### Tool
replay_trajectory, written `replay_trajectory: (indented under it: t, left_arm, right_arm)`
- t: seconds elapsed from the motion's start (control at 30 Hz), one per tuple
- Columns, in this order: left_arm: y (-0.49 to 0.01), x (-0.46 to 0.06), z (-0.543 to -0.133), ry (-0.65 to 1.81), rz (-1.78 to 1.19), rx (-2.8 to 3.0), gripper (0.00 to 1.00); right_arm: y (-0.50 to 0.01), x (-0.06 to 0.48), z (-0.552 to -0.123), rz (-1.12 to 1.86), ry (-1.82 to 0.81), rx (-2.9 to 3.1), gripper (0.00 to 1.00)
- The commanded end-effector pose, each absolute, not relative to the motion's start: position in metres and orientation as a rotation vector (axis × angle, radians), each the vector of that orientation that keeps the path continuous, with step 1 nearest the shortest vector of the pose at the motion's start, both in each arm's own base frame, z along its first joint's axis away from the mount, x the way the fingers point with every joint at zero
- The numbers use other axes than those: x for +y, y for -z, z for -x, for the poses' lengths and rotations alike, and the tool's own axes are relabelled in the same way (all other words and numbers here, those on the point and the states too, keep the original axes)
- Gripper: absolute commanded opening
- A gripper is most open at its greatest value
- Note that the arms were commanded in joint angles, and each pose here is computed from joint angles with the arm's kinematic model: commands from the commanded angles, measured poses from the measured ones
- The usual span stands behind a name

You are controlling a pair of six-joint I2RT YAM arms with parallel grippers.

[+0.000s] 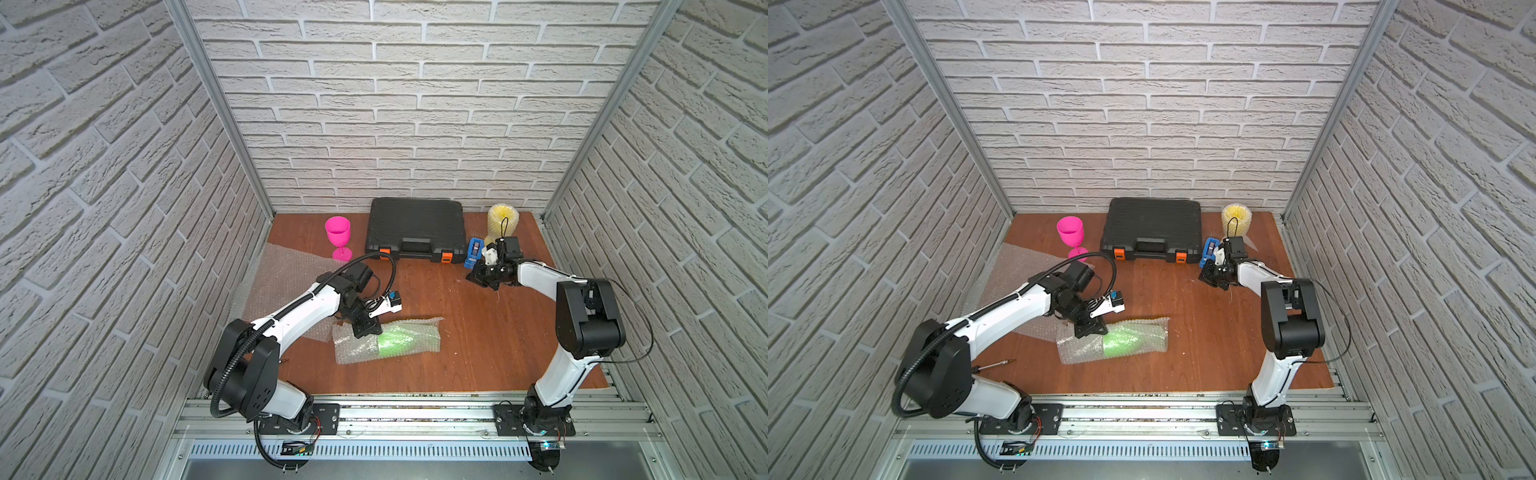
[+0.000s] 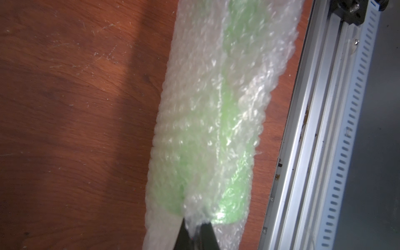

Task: Wrap wine glasses in bubble wrap
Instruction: Tear off the tape using the Tape Cutter.

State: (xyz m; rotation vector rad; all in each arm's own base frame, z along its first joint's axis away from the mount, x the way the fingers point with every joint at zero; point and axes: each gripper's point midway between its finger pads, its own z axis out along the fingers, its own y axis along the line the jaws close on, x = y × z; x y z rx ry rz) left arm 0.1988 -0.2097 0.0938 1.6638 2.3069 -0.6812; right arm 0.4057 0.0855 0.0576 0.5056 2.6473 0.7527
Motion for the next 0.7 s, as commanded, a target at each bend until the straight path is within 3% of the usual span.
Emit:
replay_trajectory:
  t: [0.0, 0.67]
  left_arm:
    - [-0.085, -0.202, -0.184, 0.691, -1.715, 2.369, 0.00]
    - [-0.084, -0.201, -0.182, 0.697, -1.714, 2.378, 0.00]
  right_arm:
    - [-0.068, 0.089, -0.386, -0.485, -0.721, 2.671, 0.03]
    - [-0.048, 0.106, -0.303, -0.428, -0.695, 2.838, 0.03]
